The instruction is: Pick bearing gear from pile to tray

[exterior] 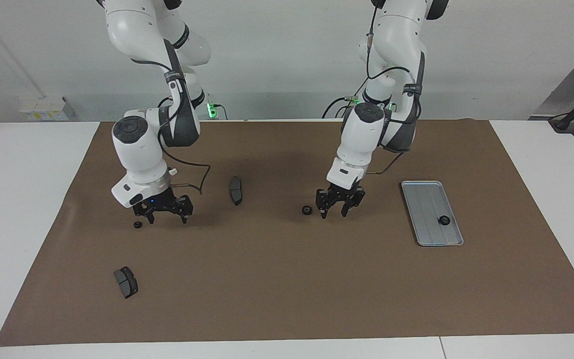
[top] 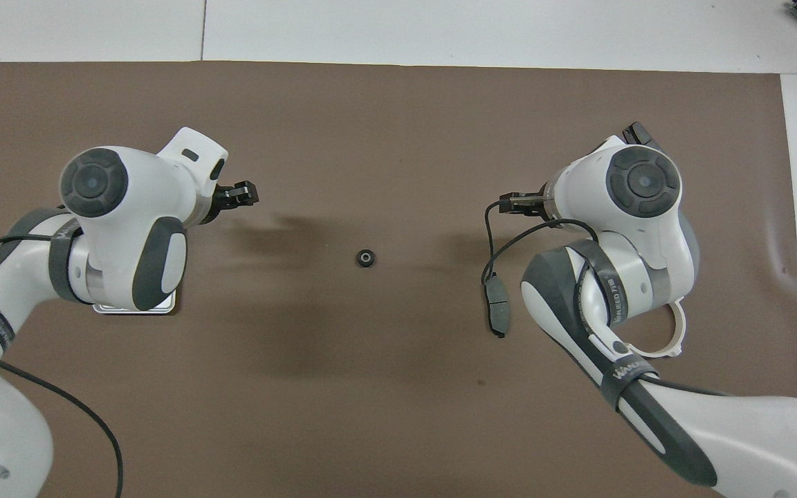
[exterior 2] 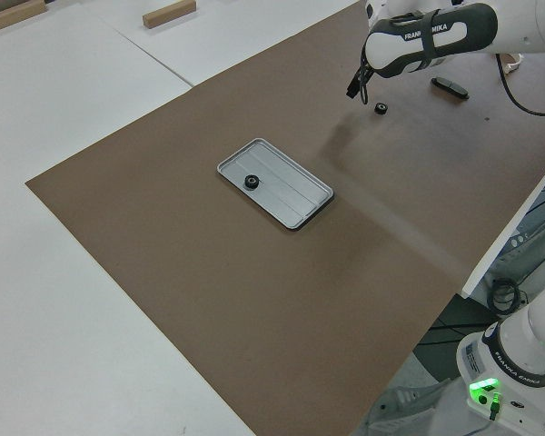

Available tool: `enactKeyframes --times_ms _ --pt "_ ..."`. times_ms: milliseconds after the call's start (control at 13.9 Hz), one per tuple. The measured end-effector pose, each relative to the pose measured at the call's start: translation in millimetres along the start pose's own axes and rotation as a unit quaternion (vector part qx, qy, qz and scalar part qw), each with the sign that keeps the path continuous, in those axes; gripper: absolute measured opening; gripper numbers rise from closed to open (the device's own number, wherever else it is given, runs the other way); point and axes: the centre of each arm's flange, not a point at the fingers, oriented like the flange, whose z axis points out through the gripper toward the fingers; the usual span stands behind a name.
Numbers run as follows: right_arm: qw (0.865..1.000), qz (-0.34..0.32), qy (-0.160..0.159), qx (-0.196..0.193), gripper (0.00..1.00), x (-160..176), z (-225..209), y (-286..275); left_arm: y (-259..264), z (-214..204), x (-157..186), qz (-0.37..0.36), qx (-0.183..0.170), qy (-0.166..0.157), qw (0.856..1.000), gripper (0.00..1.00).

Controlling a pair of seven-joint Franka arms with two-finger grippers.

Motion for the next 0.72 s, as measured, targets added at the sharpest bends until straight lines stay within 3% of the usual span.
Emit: enactKeyframes --times_ms 360,720 --pt "1.0 -0.006 -0.001 -0.002 1.0 -10.0 28.2 57.1 21.8 34.7 -27.9 0.027 -0.011 -0.003 1.0 0.62" --pt "1.0 -0.005 -0.011 0.003 0.99 -21.3 59.8 93.1 29.2 41.9 -44.7 0.051 -0.008 -0.013 0.999 0.58"
